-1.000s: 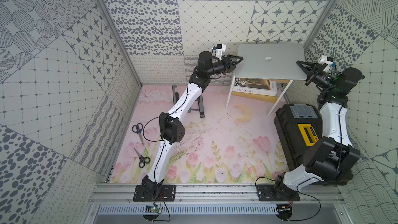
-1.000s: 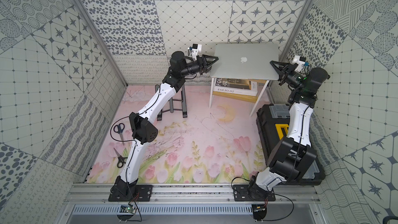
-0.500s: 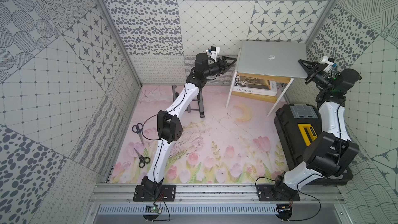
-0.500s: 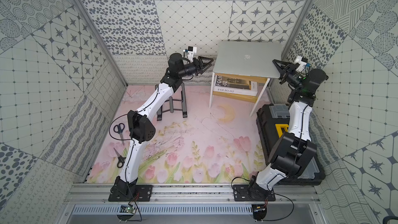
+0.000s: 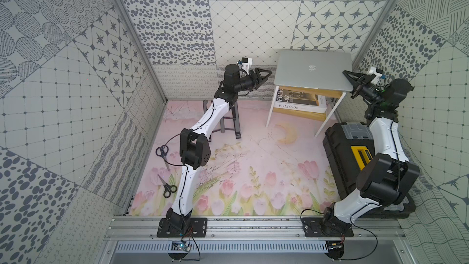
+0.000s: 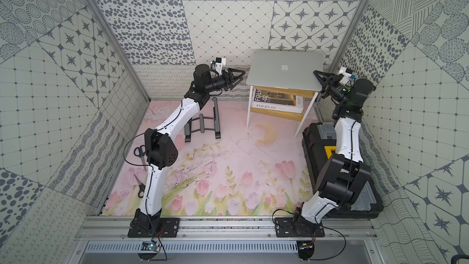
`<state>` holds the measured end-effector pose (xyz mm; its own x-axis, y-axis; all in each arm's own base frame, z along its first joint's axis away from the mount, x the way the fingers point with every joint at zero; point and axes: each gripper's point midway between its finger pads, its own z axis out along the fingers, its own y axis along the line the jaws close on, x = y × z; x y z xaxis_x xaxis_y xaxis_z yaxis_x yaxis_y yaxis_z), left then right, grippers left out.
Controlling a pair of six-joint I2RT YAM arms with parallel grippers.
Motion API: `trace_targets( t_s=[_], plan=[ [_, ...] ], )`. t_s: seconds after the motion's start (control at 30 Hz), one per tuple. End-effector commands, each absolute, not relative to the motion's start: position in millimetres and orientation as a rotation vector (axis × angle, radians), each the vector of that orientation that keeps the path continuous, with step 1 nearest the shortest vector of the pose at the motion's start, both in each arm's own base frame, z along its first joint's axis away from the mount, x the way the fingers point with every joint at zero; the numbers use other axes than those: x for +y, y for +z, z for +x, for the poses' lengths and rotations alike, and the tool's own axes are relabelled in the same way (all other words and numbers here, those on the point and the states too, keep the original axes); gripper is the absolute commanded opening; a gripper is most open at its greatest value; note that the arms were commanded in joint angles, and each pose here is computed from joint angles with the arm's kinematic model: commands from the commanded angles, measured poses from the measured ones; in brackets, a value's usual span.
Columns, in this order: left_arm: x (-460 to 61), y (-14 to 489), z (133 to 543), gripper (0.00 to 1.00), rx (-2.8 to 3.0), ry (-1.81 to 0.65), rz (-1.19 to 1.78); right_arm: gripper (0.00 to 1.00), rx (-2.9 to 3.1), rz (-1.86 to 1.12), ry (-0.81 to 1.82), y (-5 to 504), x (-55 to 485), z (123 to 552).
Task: Close the laptop lid and set it aside
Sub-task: Place the laptop on the shelf.
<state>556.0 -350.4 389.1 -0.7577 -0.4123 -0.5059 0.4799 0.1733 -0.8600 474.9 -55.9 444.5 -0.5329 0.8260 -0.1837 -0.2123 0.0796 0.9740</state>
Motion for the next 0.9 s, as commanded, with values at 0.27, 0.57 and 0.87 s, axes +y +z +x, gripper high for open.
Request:
trace_targets(
  t_s=[0.27,0.57,0.87],
  plan=[
    [-348.5,414.6,545.8,0.61,1.684,-1.658,0.197,0.0,1.459,0.56,1.476,483.6,-59.9,479.5],
    [-352.9,408.0,540.7,0.6,1.716,-1.691,0.229,0.22,1.512,0.559,1.491,473.7,-55.3,493.8],
    [-347.4,396.0,541.3,0.59,1.739,-1.714,0.216,0.26,1.584,0.54,1.436,465.6,-57.8,501.5]
  ],
)
